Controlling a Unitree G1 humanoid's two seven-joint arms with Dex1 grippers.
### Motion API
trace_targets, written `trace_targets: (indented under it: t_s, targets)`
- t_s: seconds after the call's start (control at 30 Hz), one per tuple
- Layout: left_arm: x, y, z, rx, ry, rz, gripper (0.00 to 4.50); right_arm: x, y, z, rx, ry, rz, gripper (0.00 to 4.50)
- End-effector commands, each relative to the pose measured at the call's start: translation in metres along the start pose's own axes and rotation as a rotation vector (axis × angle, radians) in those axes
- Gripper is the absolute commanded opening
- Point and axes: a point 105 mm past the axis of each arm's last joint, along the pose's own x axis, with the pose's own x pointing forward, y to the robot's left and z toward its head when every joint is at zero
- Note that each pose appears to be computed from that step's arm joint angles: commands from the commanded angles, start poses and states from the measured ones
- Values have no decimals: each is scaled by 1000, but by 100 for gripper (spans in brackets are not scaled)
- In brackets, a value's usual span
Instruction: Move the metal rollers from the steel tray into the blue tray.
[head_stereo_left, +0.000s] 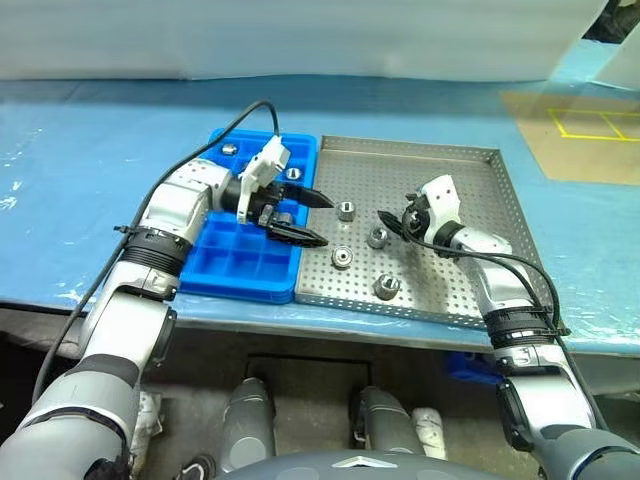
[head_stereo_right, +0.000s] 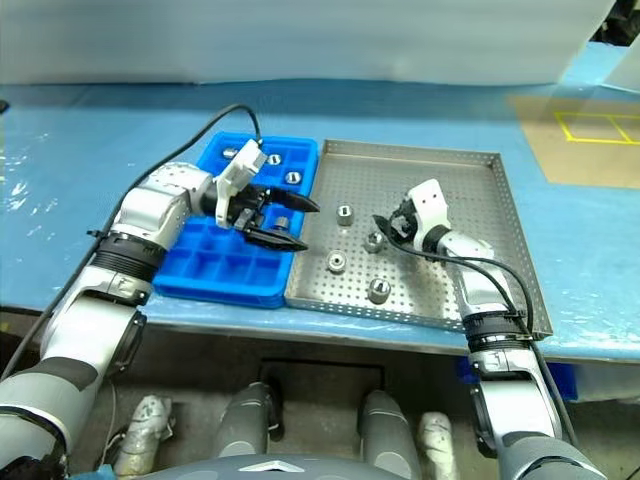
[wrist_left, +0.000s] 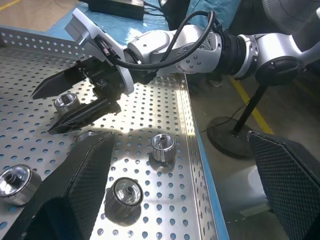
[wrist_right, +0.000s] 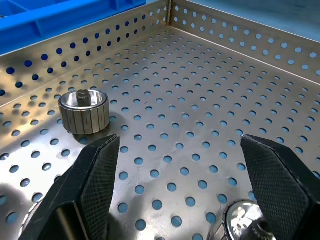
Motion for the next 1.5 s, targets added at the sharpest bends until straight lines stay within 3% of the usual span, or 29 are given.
trace_targets:
  t_s: [0.03, 0.17, 0.73, 0.83, 0.97, 1.1, 1.27, 1.43, 1.5]
  targets:
    - [-3, -5, 8, 50, -3, 11, 450, -2, -22, 6, -5, -33, -80, 395]
    - [-7, -6, 6, 40, -6, 30, 450, -3, -32, 5, 8, -46, -111, 395]
    - [-7, -6, 4, 37, -7, 39, 450, -4, -20, -17, 14, 8, -64, 395]
    - [-7, -6, 4, 38, -8, 40, 450, -5, -21, -18, 13, 9, -70, 339]
    - [-8, -5, 4, 37, -8, 43, 450, -5, -21, -18, 6, 13, -76, 203]
    - [-8, -5, 4, 39, -8, 44, 450, -5, -18, -15, 13, -4, -61, 169]
    - [-9, -6, 6, 45, -10, 45, 450, -2, -20, -10, -21, -4, -79, 169]
    - [-16, -18, 17, 55, -34, 40, 450, 0, -7, 32, -76, -110, -18, 169]
    - [-27, -31, 19, 42, -40, 46, 450, -3, 18, 59, -96, -176, 101, 169]
